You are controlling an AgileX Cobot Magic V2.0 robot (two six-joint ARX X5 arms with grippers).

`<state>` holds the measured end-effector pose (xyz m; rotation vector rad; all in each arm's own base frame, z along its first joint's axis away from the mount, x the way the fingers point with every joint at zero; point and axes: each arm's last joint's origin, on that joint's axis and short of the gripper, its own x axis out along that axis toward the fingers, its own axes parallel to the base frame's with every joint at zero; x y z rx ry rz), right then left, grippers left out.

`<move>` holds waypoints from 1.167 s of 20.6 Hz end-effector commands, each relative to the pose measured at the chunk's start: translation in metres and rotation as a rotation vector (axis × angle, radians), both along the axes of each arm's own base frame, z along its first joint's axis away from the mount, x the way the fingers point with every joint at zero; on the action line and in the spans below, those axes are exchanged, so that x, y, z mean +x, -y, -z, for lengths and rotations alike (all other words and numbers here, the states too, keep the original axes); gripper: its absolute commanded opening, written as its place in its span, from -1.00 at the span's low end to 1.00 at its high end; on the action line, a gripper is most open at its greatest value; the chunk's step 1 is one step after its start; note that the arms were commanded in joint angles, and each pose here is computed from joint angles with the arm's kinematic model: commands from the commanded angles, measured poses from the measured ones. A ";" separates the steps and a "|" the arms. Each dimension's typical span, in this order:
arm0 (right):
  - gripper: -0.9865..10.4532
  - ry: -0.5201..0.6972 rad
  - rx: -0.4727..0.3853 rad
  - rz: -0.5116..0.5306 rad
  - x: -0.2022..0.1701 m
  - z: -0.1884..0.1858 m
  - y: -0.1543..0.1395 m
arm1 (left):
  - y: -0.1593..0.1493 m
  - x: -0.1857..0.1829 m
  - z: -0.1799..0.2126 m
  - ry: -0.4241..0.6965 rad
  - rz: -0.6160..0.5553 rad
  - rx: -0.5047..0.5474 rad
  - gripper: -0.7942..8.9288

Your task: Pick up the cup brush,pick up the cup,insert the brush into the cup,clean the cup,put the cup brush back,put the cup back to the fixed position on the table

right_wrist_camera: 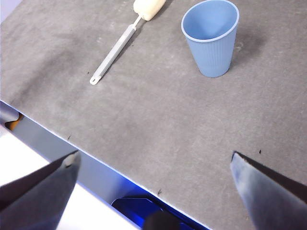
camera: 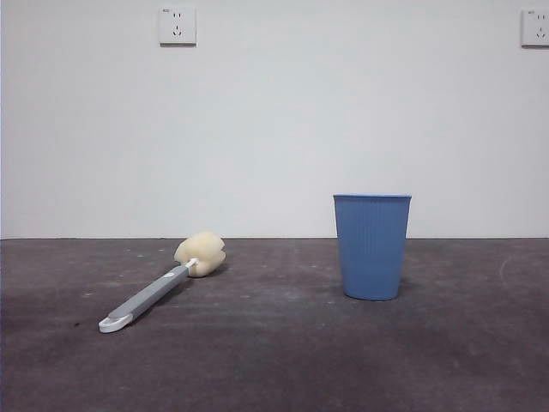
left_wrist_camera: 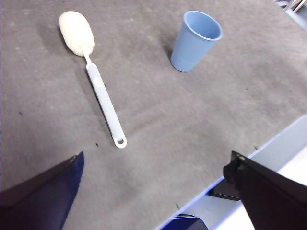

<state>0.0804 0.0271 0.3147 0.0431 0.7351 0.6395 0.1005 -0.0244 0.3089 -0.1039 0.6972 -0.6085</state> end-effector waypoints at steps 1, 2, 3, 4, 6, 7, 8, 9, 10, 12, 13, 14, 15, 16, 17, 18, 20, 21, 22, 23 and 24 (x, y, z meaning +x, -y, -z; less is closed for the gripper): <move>0.22 0.005 0.003 -0.001 0.000 -0.001 0.000 | 0.005 0.018 0.002 -0.010 -0.006 0.027 0.20; 0.22 0.005 0.003 0.000 0.000 -0.001 0.000 | 0.007 0.026 0.005 -0.022 -0.015 0.040 0.20; 0.22 0.005 0.003 0.000 0.000 -0.001 0.000 | 0.010 0.033 0.007 -0.037 -0.028 0.050 0.20; 0.22 0.006 0.002 0.000 0.000 -0.001 0.000 | 0.013 0.041 0.010 -0.054 -0.036 0.063 0.20; 0.22 0.006 0.002 0.000 0.000 -0.001 0.000 | 0.021 0.058 0.017 -0.085 -0.050 0.087 0.20; 0.22 0.006 0.002 0.000 0.000 -0.001 0.000 | 0.026 0.066 0.022 -0.100 -0.059 0.103 0.20; 0.22 0.006 0.002 0.000 0.000 -0.001 0.000 | 0.033 0.078 0.029 -0.114 -0.064 0.136 0.20; 0.22 0.006 0.002 0.000 0.000 -0.001 0.000 | 0.040 0.090 0.037 -0.128 -0.075 0.164 0.20; 0.22 0.005 0.002 0.000 0.000 -0.001 0.000 | 0.049 0.100 0.045 -0.144 -0.083 0.183 0.20; 0.22 0.005 0.002 0.000 0.000 -0.001 0.000 | 0.068 0.118 0.063 -0.164 -0.098 0.221 0.20; 0.22 0.005 0.002 0.000 0.000 -0.001 0.000 | 0.076 0.126 0.073 -0.167 -0.106 0.247 0.20; 0.22 0.005 0.002 0.000 0.000 -0.001 0.000 | 0.083 0.132 0.082 -0.170 -0.106 0.272 0.20; 0.22 0.005 0.002 0.000 0.000 -0.001 0.000 | 0.090 0.137 0.090 -0.177 -0.115 0.287 0.20; 0.22 0.005 0.002 0.001 0.000 -0.001 0.000 | 0.097 0.142 0.098 -0.179 -0.128 0.300 0.20; 0.22 0.004 0.002 0.001 0.000 -0.001 0.000 | 0.102 0.145 0.105 -0.182 -0.138 0.309 0.20; 0.22 0.005 0.003 0.001 0.000 -0.001 0.000 | 0.106 0.150 0.112 -0.177 -0.141 0.319 0.20; 0.22 0.004 0.003 0.001 0.000 -0.001 0.000 | 0.112 0.155 0.122 -0.179 -0.138 0.326 0.20; 0.22 0.003 0.004 0.002 0.000 -0.001 0.000 | 0.114 0.157 0.127 -0.179 -0.150 0.333 0.20; 0.22 0.000 0.007 0.006 0.000 -0.001 0.000 | 0.116 0.159 0.130 -0.186 -0.160 0.331 0.20; 0.22 -0.002 0.009 0.008 0.000 -0.001 0.000 | 0.117 0.161 0.135 -0.195 -0.162 0.333 0.20; 0.22 -0.004 0.011 0.010 0.000 -0.001 0.000 | 0.118 0.162 0.139 -0.204 -0.163 0.337 0.20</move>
